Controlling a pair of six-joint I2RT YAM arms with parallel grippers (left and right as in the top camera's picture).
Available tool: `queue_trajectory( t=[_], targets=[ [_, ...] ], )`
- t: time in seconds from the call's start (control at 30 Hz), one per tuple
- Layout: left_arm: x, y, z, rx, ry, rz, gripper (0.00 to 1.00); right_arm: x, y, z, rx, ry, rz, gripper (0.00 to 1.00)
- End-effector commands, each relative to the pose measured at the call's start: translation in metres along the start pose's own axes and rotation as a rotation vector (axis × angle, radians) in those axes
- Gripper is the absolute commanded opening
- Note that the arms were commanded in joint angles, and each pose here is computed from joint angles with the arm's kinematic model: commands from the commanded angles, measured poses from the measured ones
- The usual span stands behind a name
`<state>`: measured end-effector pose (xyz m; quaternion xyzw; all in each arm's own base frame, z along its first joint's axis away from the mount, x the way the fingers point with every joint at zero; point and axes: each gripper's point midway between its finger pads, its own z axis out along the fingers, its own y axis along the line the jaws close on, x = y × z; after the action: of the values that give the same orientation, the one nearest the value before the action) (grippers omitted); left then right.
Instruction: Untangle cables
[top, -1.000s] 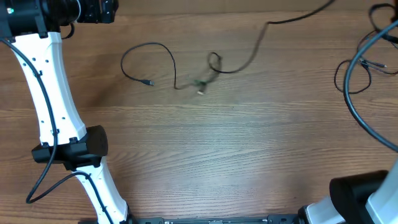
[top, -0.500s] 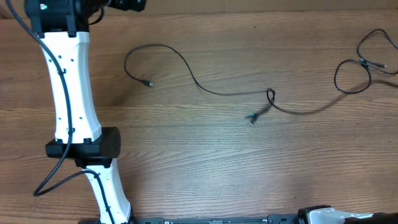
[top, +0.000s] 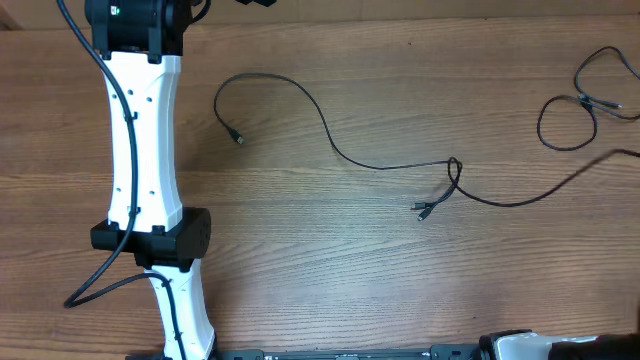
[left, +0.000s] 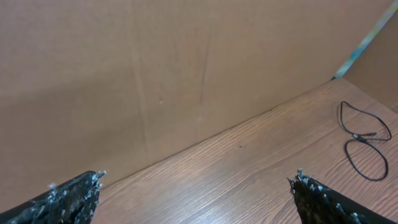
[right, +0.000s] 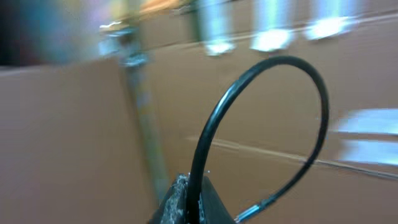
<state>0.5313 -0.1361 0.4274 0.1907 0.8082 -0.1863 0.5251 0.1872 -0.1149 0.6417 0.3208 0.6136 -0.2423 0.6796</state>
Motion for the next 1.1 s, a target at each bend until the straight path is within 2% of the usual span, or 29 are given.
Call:
queue_trajectory(
  t=[0.0,0.13,0.3,0.37,0.47,0.6,0.73,1.07],
  targets=[
    [0.003,-0.005,0.004,0.019,0.010,-0.027,1.00,0.039,0.093,0.010,-0.365,0.142,-0.005,0.04],
    [0.005,-0.005,0.004,0.018,0.018,-0.031,1.00,0.097,0.129,0.039,-0.323,0.298,-0.101,0.04],
    [0.013,-0.003,0.004,0.007,0.050,-0.044,0.99,0.200,0.177,0.073,-0.278,0.552,-0.211,0.04],
    [0.018,0.000,0.003,-0.012,0.068,-0.049,1.00,0.254,0.205,0.073,-0.349,0.707,-0.260,0.04],
    [0.024,0.006,0.003,-0.046,0.092,-0.055,1.00,0.311,0.232,0.064,-0.440,0.884,-0.293,0.04],
    [0.032,0.008,0.002,-0.066,0.126,-0.066,1.00,0.365,0.244,0.058,-0.451,1.038,-0.318,0.04],
    [0.053,-0.004,-0.001,-0.002,0.211,-0.034,1.00,0.382,0.244,0.058,-0.432,1.075,-0.332,0.04],
    [0.166,-0.054,-0.018,0.289,0.641,-0.020,1.00,0.365,0.230,0.077,-0.393,1.027,-0.286,0.04]
  ],
)
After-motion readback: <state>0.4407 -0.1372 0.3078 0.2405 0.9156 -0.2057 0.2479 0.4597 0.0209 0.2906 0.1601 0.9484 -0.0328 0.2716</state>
